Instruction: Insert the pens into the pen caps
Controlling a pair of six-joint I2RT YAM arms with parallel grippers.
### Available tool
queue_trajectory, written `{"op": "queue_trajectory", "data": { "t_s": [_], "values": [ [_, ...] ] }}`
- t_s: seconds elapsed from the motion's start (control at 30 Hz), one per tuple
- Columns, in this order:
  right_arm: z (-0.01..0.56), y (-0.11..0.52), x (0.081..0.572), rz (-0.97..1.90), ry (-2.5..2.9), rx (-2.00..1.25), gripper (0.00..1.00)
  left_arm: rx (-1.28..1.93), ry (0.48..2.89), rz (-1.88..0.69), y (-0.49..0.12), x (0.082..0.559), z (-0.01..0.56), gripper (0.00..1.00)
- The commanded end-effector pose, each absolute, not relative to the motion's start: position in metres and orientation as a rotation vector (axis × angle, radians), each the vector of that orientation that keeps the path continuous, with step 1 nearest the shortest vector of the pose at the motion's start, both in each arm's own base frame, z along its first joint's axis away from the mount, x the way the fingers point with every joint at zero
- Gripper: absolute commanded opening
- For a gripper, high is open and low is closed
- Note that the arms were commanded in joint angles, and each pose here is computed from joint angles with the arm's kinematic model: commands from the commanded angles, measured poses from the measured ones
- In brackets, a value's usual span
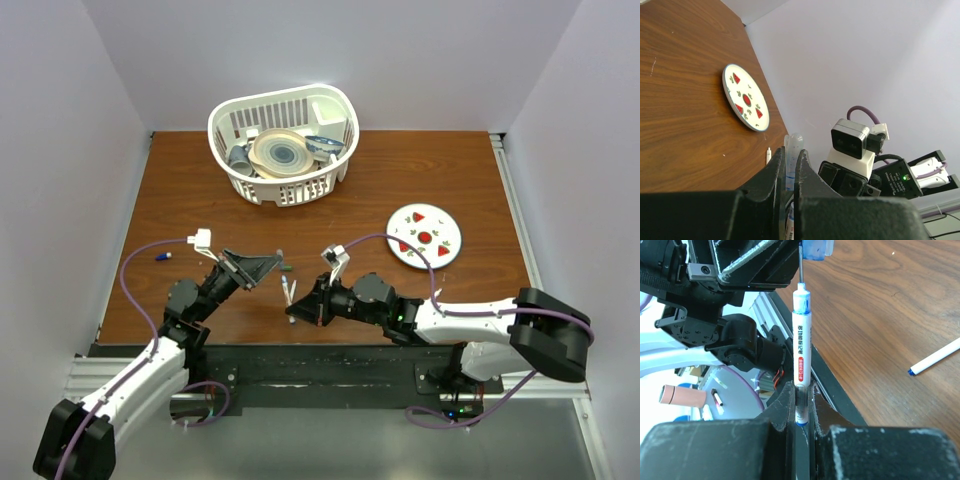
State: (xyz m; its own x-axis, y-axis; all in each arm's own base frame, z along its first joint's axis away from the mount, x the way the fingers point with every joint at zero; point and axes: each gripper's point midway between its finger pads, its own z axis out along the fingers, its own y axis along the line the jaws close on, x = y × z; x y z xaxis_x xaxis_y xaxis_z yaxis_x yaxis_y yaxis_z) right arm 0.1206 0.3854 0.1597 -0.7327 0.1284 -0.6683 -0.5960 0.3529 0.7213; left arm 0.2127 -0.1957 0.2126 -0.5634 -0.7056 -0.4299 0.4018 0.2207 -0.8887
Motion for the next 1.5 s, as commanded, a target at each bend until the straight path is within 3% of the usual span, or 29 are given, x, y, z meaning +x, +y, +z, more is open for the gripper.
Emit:
{"op": "queue_trajectory", "data": {
  "t_s": [0.0,1.47],
  "values": [
    [0.171,0.392,0.122,1.45,1.926,-0.403,0.0,-0.274,1.499,-1.536,-0.195,0.212,0.237,0.0],
    [0.173,0.395,0.119,1.453,1.938,-0.405,0.0,-0.27,1.513,-1.461,-0.19,0.215,0.237,0.0]
  ]
}}
